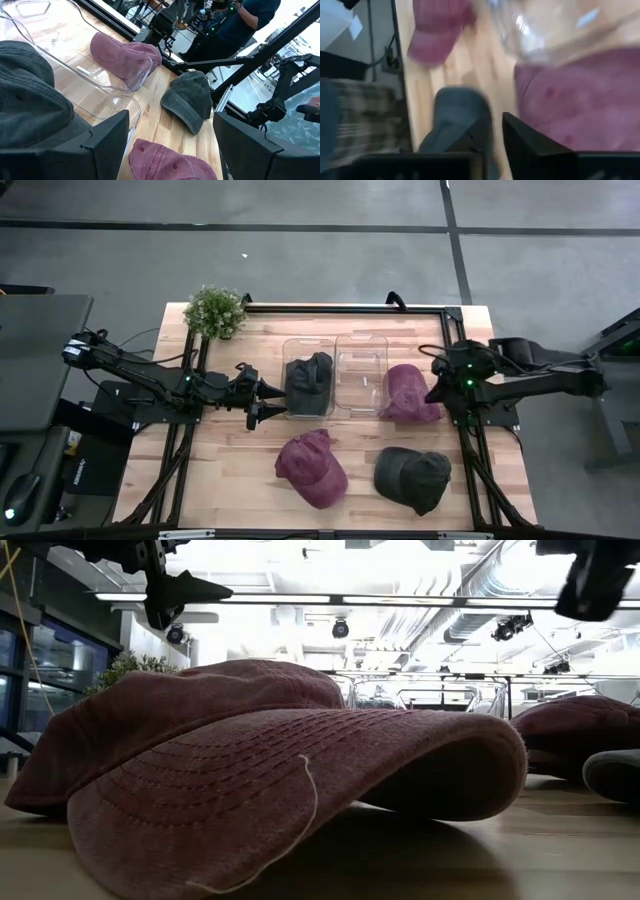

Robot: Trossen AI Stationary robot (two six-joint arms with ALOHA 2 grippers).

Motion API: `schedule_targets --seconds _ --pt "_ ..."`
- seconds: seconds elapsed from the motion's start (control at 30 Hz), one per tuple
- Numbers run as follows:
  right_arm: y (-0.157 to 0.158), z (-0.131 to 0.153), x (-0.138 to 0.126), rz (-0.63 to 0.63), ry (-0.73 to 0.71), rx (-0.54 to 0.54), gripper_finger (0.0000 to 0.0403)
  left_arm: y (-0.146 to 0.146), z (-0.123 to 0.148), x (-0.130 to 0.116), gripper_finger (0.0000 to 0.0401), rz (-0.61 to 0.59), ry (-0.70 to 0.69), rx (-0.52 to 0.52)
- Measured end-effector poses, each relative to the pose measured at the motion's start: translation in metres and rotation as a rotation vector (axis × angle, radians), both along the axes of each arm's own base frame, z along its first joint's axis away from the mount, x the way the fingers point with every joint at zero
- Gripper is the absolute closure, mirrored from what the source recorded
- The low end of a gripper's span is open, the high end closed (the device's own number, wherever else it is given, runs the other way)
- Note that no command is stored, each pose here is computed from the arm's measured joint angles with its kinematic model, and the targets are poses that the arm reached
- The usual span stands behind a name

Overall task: Pick & Place hat
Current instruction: Put the black cap into the left transparent bin

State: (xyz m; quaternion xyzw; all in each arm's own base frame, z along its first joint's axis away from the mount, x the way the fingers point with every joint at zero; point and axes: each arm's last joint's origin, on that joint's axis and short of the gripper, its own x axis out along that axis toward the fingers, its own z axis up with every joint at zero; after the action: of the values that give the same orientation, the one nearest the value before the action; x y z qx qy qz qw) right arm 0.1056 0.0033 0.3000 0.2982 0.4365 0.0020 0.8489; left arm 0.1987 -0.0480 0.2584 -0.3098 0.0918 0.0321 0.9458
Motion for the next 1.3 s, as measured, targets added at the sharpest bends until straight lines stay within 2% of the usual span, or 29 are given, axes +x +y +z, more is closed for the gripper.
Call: schedule_targets --seconds 0.17,0.3,0.4,0.63,0.83,0.93,1.03,1.3 --pt "0.006 -0.004 -0.003 -0.015 0.109 0.157 0.0290 0.000 0.000 0.000 0.0121 0.000 0.000 0.000" --pt "0.014 -0.003 -0.004 0.041 0.154 0.282 0.0249 0.000 0.000 0.000 0.0121 0.000 0.001 0.000" --pt "0.022 -0.001 -0.003 0.092 0.166 0.337 0.0232 0.000 0.000 0.000 0.0121 0.000 0.005 0.001" --pt "0.054 -0.001 0.017 0.228 0.171 0.347 0.0235 0.000 -0.003 -0.001 0.0121 -0.001 0.030 0.008" --pt "0.097 -0.017 0.034 0.333 0.277 0.300 0.0246 0.000 -0.004 -0.001 0.0121 -0.001 0.038 0.009" --pt "0.116 -0.025 0.036 0.336 0.351 0.289 0.0249 0.000 -0.004 -0.001 0.0121 -0.001 0.038 0.009" --pt "0.128 -0.032 0.034 0.283 0.417 0.270 0.0249 0.000 -0.004 -0.001 0.0121 -0.001 0.038 0.009" --pt "0.152 -0.039 0.024 0.228 0.487 0.280 0.0249 0.000 -0.004 -0.001 0.0121 -0.001 0.040 0.010"
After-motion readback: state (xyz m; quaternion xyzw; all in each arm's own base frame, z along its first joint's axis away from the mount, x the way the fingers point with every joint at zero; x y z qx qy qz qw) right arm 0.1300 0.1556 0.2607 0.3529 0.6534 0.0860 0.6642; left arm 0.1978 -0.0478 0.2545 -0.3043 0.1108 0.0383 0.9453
